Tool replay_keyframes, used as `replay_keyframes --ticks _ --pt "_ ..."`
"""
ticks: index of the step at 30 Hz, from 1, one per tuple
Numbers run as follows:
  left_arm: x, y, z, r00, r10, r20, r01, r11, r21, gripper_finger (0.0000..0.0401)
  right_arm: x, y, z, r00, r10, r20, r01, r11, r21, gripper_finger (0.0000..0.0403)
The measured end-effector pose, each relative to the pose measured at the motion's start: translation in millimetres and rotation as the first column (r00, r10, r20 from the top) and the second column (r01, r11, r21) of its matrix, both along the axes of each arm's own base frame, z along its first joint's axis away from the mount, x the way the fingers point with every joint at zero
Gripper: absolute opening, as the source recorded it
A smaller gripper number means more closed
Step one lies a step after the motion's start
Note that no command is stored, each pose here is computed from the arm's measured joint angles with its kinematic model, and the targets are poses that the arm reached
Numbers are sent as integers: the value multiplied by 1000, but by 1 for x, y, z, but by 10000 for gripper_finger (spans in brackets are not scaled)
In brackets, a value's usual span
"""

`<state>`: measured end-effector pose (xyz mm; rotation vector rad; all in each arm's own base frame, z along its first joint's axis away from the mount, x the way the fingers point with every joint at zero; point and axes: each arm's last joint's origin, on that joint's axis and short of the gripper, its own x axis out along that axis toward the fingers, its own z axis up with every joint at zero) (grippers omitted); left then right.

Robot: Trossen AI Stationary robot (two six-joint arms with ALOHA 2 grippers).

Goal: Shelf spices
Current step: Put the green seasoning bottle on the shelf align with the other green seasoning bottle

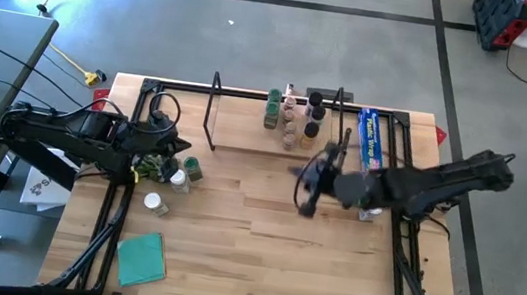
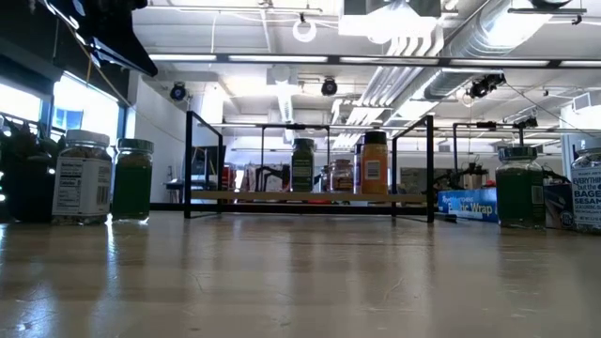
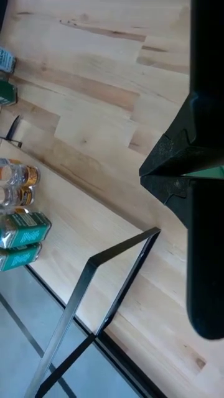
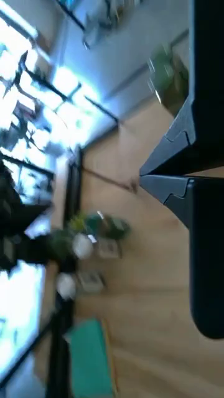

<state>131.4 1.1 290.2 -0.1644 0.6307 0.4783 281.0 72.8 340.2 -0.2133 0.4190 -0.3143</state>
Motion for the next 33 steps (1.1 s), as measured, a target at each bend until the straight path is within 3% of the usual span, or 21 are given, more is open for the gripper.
replay_keyframes --ticks 8,15,20,24,29,33 --pt "4 0 5 998 -3 65 4 1000 -8 3 13 22 -69 995 95 20 -97 982 161 0" --pt "5 -1 4 998 -57 39 56 998 25 23 22 18 -90 992 91 84 -105 977 186 0" --pt "12 -3 -3 993 -113 -37 113 994 -2 95 24 11 -91 994 60 92 -78 976 204 0" --pt "18 -5 -18 963 -174 -207 173 985 -21 169 25 8 -91 995 47 92 -66 976 209 0" --pt "26 2 -33 940 -48 -338 40 999 -31 255 26 8 -92 995 47 87 -65 976 208 0" --pt "35 4 -41 925 -74 -372 40 994 -100 296 26 8 -92 995 48 87 -65 976 208 0"
